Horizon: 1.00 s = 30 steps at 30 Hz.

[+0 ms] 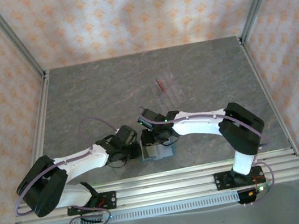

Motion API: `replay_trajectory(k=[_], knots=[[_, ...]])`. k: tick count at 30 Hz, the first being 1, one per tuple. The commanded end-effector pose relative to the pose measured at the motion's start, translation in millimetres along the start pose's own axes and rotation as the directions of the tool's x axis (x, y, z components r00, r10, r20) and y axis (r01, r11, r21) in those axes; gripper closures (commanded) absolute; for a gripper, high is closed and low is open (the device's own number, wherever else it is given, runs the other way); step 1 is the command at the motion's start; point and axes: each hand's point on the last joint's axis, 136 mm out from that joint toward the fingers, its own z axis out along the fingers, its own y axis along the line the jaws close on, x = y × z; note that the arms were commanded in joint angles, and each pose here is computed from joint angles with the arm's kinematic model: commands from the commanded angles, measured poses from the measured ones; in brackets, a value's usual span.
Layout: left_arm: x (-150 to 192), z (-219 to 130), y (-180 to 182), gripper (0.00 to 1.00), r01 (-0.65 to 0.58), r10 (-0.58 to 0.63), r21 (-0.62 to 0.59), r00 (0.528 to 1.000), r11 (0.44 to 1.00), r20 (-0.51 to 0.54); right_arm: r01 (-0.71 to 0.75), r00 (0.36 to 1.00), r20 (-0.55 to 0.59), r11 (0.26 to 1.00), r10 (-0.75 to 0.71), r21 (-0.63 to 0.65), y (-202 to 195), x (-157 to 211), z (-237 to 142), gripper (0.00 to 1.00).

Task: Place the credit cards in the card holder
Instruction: Flip over the card slot in the card holder.

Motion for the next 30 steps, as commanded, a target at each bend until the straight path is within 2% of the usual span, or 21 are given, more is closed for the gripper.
replay_trajectory(k=[1,5,13,22,26,30], knots=[[18,8,14,0.81,-0.002,0.001,-0.041,0.999,0.999,-0.038,-0.030,0.999,0.008,0.995,0.031,-0.093,13,-4,-9,0.64],[19,4,16,0.80,-0.003,0.001,-0.044,1.000,0.999,-0.030,-0.048,0.999,-0.017,0.992,0.046,-0.120,10,-5,-8,0.60],[16,-7,20,0.79,-0.003,0.003,-0.062,1.000,0.998,-0.008,-0.067,0.998,-0.024,0.983,0.064,-0.172,21,-10,3,0.59],[9,-38,36,0.73,0.022,-0.018,-0.105,0.999,0.994,0.038,-0.085,0.996,-0.046,0.979,0.077,-0.184,22,-11,22,0.58],[5,-52,34,0.61,0.017,-0.012,-0.088,0.998,0.996,0.062,-0.077,0.997,-0.044,0.972,0.069,-0.222,31,-15,23,0.58],[2,-56,26,0.53,-0.013,0.017,-0.071,0.998,0.997,0.058,-0.060,0.998,-0.015,0.965,0.058,-0.256,42,-27,13,0.54]])
